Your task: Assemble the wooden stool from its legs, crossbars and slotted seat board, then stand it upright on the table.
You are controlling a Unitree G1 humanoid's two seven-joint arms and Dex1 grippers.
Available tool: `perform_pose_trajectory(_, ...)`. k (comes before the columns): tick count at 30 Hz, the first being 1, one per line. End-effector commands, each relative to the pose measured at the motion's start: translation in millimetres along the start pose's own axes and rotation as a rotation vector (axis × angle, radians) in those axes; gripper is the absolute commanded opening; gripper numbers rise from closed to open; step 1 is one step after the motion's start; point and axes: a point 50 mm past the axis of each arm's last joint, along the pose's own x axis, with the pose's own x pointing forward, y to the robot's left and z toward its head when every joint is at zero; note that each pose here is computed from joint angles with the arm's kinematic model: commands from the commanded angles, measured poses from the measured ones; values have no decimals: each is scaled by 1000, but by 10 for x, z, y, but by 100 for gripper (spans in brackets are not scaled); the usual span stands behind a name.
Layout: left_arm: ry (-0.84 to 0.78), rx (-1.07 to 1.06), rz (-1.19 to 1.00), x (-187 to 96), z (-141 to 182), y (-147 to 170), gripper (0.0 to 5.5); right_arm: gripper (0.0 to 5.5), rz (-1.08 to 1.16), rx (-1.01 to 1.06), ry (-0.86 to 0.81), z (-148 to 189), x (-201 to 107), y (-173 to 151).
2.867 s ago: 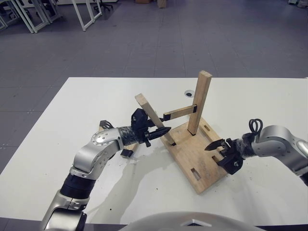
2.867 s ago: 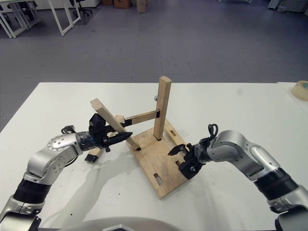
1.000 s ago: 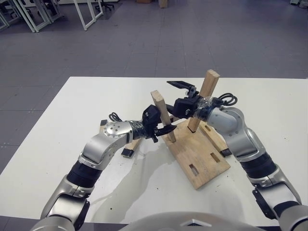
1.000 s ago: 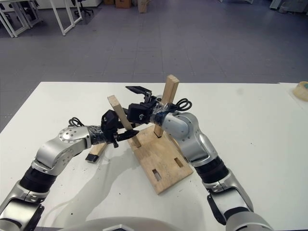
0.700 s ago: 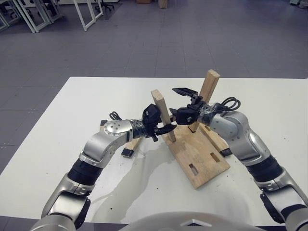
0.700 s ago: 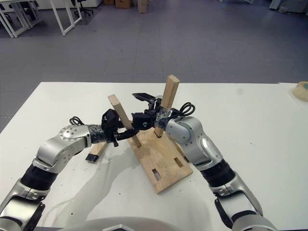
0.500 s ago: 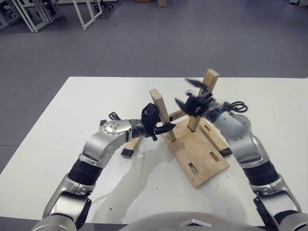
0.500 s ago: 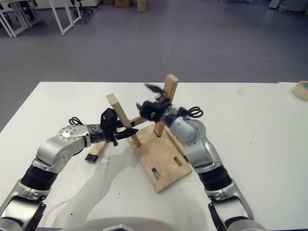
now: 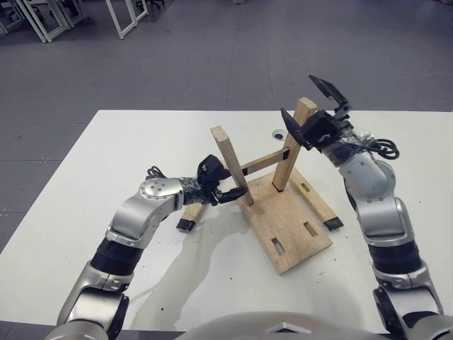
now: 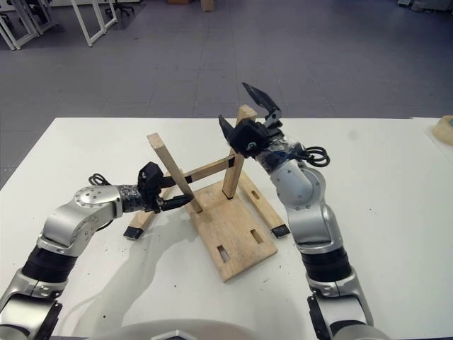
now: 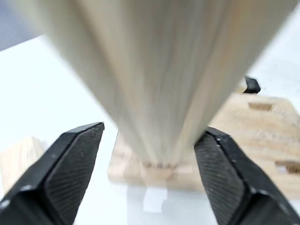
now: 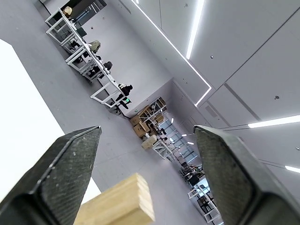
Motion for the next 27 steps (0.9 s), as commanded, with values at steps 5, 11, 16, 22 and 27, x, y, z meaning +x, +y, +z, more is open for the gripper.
perform_pose_trajectory(5, 99, -40, 117, -348, -280, -4, 361, 364, 64, -5, 163, -315, -812, 70)
perform_pose_trajectory(11, 222, 105, 162, 164, -528, -153, 361, 364, 406, 81, 324, -798, -1256, 721)
perform_pose_trajectory(16, 232, 106, 176, 307, -614, -195, 361, 364, 495, 69, 365, -1002, -1302, 854)
perform_pose_trajectory(22, 196, 92, 215, 504, -524, -39, 361, 364, 520, 75, 357, -1054, -1248, 881)
perform_pose_trajectory(27, 174, 81, 258, 569, -486, 83, 361, 364, 485, 106, 311, -950, -1102, 902)
